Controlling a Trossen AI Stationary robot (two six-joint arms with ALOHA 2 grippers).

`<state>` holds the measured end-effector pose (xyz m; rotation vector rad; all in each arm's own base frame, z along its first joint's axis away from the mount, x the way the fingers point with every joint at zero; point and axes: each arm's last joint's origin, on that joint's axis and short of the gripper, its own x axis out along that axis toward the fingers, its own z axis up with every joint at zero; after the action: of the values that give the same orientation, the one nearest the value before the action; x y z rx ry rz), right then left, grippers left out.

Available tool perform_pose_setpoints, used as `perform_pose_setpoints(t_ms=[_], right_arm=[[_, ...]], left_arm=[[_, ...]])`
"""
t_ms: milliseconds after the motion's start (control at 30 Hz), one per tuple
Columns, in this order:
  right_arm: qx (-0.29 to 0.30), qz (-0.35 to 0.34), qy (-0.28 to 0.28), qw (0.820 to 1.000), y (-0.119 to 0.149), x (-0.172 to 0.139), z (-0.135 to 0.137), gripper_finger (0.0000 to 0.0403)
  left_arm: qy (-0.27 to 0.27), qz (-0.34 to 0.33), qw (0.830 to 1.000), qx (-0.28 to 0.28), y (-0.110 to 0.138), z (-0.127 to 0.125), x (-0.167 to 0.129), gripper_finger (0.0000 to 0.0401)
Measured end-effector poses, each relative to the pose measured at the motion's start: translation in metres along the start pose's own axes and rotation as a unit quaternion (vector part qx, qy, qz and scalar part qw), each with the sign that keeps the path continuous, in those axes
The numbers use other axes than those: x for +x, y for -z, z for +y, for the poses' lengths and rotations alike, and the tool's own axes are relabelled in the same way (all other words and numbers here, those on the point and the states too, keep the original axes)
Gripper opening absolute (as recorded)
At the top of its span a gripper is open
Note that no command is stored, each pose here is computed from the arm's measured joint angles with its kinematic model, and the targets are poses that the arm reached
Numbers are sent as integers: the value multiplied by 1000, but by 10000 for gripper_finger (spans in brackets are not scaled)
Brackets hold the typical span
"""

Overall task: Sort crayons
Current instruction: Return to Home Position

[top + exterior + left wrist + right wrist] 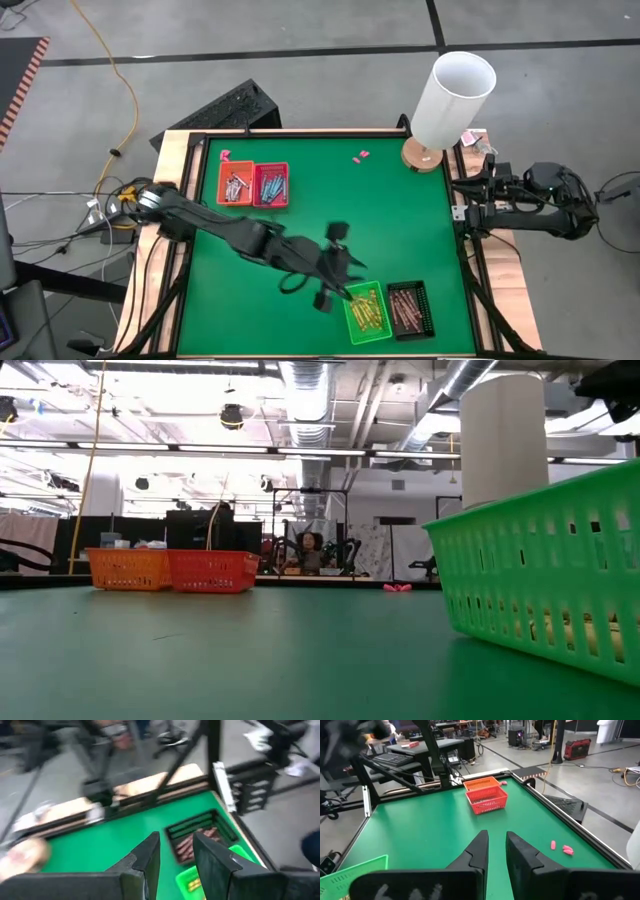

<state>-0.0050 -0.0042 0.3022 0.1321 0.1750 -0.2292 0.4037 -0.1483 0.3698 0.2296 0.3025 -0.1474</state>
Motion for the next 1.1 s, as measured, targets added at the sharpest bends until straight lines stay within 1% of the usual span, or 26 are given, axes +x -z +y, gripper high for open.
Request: perform_pose_setpoints(t_ms=[100, 167, 300, 433, 567, 633, 700, 800, 867, 967, 1100], right_arm=[[0, -2, 0, 1000, 0, 0, 0, 68], [3, -3, -1, 1000, 0, 0, 0, 68], [4, -25, -6, 1000, -4, -2, 0, 68], [7, -51, -48, 998, -7, -10, 2, 68], [14, -65, -74, 995, -13, -19, 3, 68], [15, -70, -78, 994, -14, -19, 3, 68], [15, -71, -78, 994, -15, -20, 3, 68], [16, -71, -78, 994, -14, -18, 3, 68], [21, -81, -80, 993, -15, -16, 4, 68], [27, -107, -88, 990, -17, -8, 5, 68], [17, -137, -127, 982, -14, 7, 9, 68]], left_arm=[[-45, -4, 999, -18, -16, 10, -31, 105], [-63, -8, 998, -23, -24, 14, -48, 105], [-74, -40, 996, -26, -41, 21, -83, 105], [-89, -71, 993, -42, -57, 29, -130, 105], [-103, -106, 988, -45, -59, 26, -167, 105], [-113, -122, 985, -47, -53, 21, -181, 105], [-128, -137, 981, -55, -41, 15, -193, 105], [-160, -163, 970, -82, -12, 8, -208, 105], [-172, -188, 961, -107, 8, 5, -215, 105], [-164, -228, 950, -137, 39, 4, -225, 105], [-157, -268, 935, -169, 76, 3, -232, 105]])
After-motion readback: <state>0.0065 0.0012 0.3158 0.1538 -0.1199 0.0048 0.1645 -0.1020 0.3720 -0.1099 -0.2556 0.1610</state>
